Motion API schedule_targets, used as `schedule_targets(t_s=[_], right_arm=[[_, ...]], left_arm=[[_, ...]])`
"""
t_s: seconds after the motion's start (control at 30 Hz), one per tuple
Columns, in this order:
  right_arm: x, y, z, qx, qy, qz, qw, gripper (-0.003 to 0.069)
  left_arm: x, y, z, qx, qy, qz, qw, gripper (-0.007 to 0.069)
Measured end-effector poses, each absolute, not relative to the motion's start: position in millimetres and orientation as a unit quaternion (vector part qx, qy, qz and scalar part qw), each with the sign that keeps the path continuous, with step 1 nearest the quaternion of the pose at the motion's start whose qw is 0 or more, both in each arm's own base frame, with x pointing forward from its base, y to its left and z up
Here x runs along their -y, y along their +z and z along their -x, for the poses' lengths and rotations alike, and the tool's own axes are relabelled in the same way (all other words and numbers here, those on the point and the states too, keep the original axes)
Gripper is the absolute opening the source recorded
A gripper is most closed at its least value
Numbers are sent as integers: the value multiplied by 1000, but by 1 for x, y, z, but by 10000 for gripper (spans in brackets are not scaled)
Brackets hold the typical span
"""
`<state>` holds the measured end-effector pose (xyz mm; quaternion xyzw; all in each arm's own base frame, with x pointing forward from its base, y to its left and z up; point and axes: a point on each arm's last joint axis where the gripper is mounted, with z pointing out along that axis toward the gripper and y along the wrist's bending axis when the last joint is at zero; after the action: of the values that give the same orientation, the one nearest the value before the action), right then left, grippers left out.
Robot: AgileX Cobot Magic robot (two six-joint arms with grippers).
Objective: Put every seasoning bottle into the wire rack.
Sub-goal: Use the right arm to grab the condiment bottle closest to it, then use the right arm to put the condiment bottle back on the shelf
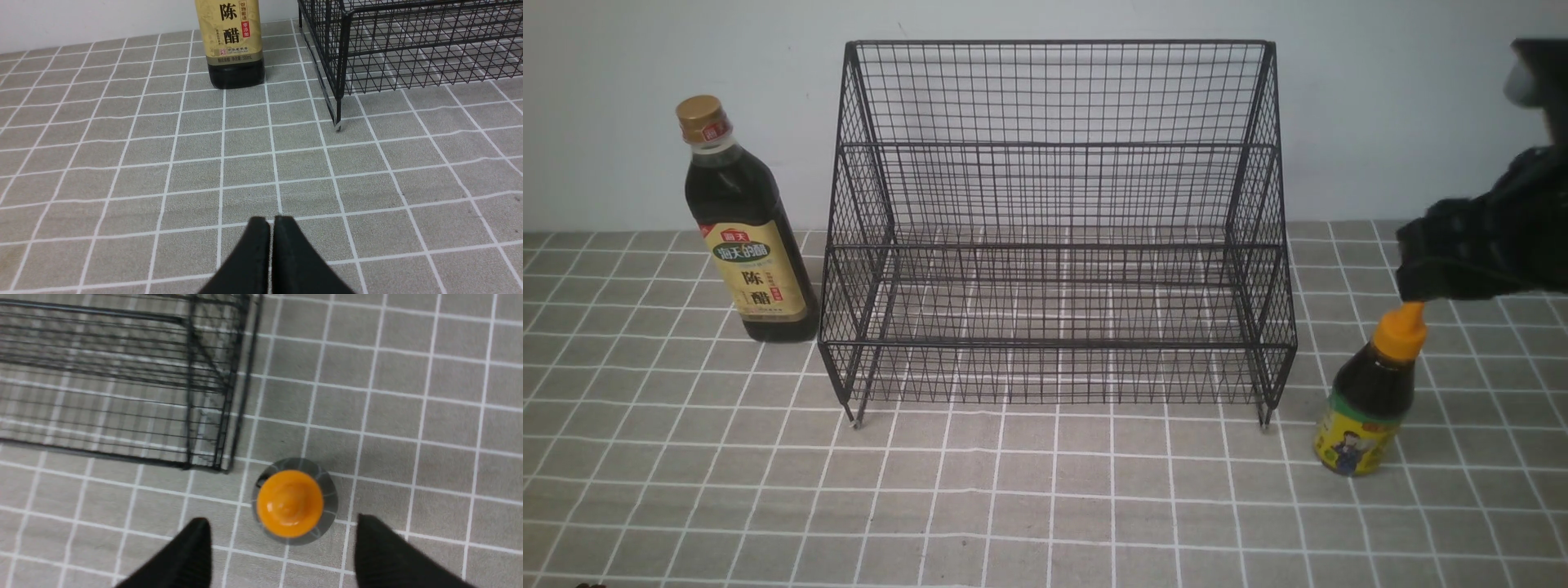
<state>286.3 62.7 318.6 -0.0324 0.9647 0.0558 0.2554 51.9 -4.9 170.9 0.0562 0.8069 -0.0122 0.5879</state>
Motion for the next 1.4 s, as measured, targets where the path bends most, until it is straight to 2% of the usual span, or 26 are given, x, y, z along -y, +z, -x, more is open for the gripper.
schedule_targets(t_s=[0.07,0.13,0.27,0.4,0.43,0.6,0.8,0.83,0.97,1.1,1.23,1.4], right_arm=[[-64,304,-296,-970,49,31,237,521],[-65,295,-303,-972,46,31,227,536],[-67,275,-317,-976,36,34,212,529],[-68,262,-323,-979,32,35,197,402],[-68,261,-323,-980,32,35,194,295],[-67,266,-318,-980,27,44,191,296],[-61,314,-292,-966,32,50,252,296],[-60,334,-285,-959,36,52,278,296],[-64,369,-277,-948,42,68,309,296],[-91,410,-272,-927,65,113,352,296],[-119,423,-277,-913,87,148,369,296],[-153,410,-301,-914,94,174,353,296]], left_arm=[[5,171,-52,-807,-12,-56,588,-7],[5,171,-52,-807,-12,-56,588,-7],[5,171,-52,-807,-12,-56,588,-7],[5,171,-52,-807,-12,-56,588,-7],[5,171,-52,-807,-12,-56,588,-7],[5,171,-52,-807,-12,-56,588,-7],[5,171,-52,-807,-12,-56,588,-7],[5,171,-52,-807,-12,-56,588,-7],[5,171,-52,-807,-12,-56,588,-7],[5,171,-52,-807,-12,-56,588,-7],[5,171,-52,-807,-12,-56,588,-7],[5,171,-52,-807,-12,-56,588,-7]])
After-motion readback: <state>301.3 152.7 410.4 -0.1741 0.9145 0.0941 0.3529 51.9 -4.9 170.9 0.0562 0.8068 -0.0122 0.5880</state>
